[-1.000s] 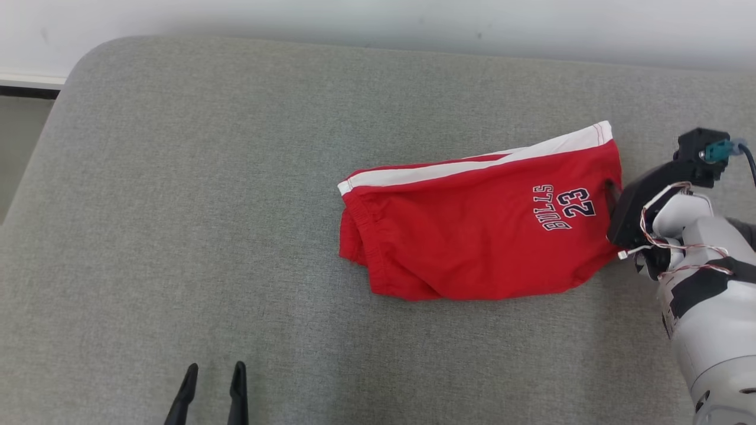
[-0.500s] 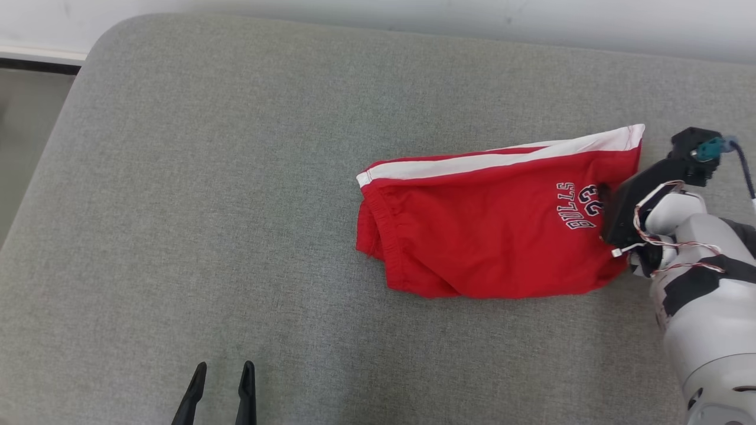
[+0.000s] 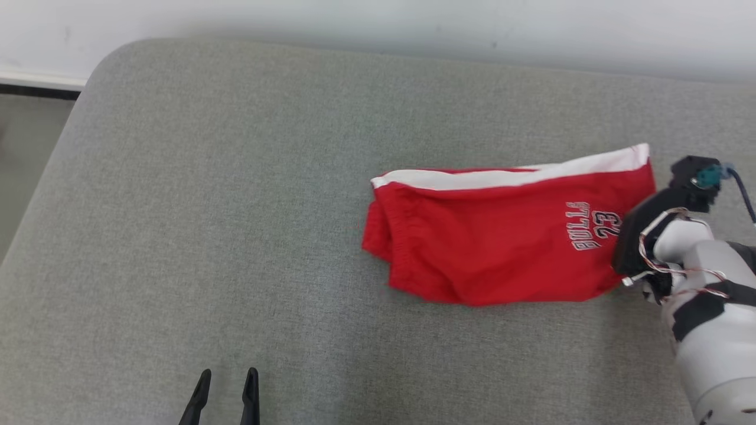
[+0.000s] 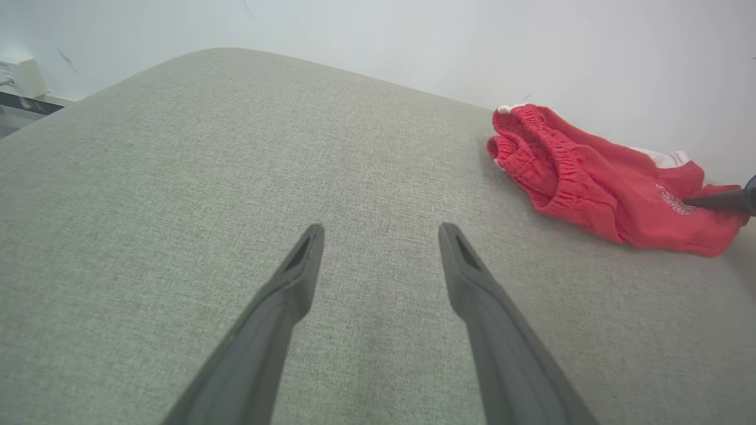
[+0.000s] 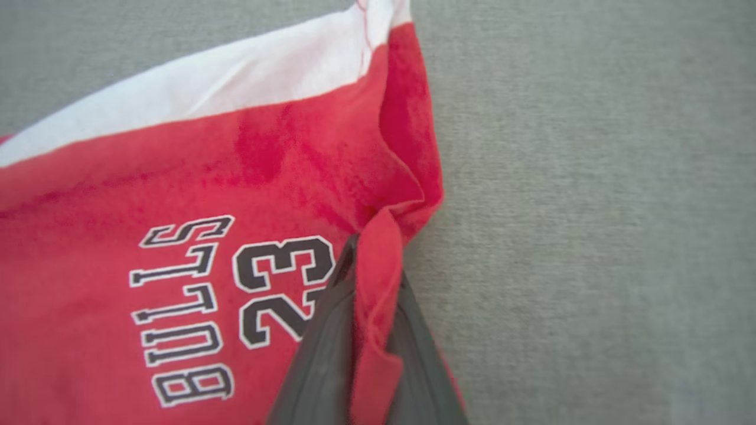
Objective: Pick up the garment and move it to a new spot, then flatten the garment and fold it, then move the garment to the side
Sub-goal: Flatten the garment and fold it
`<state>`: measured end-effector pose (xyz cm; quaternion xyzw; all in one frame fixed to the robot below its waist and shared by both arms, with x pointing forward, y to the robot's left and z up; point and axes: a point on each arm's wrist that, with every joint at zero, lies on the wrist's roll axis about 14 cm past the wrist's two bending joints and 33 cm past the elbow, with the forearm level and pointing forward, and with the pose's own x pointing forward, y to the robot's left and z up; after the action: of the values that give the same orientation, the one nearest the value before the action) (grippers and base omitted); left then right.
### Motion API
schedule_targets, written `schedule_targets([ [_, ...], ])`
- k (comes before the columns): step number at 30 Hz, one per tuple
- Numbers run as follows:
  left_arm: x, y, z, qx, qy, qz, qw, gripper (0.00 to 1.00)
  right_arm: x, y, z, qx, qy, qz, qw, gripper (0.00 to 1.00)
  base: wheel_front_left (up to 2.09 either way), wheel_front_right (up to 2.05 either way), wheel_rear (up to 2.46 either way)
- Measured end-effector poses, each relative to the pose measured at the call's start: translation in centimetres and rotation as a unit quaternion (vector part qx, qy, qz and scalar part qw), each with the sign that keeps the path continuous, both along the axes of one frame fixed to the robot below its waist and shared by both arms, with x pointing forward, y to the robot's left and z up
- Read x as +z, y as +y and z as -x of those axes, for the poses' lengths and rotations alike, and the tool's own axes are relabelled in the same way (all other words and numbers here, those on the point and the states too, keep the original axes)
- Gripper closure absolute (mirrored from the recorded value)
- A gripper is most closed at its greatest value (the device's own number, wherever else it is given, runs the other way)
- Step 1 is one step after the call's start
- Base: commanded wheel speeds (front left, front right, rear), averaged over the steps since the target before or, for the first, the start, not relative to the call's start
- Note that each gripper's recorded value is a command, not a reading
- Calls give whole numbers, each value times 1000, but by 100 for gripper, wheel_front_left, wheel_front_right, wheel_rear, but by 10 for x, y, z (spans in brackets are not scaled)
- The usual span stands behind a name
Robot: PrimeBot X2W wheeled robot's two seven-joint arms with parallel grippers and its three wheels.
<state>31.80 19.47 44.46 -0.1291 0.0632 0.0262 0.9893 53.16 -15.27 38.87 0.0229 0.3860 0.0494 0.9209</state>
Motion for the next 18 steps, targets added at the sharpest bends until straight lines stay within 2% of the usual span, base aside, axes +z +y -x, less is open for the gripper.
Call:
schedule_targets([
  [6, 6, -8, 1, -10, -12, 7, 1000, 0, 16, -41, 9, -31, -29, 34, 999, 100, 0, 0, 0],
  [12, 11, -17, 6, -23, -25, 17, 999, 0, 49, -94, 21, -59, -72, 102, 990, 100, 0, 0, 0],
  [15, 16, -21, 8, -27, -33, 20, 999, 0, 67, -107, 24, -61, -91, 132, 985, 100, 0, 0, 0],
  [18, 18, -24, 11, -31, -38, 22, 999, 0, 84, -104, 23, -61, -112, 135, 983, 100, 0, 0, 0],
])
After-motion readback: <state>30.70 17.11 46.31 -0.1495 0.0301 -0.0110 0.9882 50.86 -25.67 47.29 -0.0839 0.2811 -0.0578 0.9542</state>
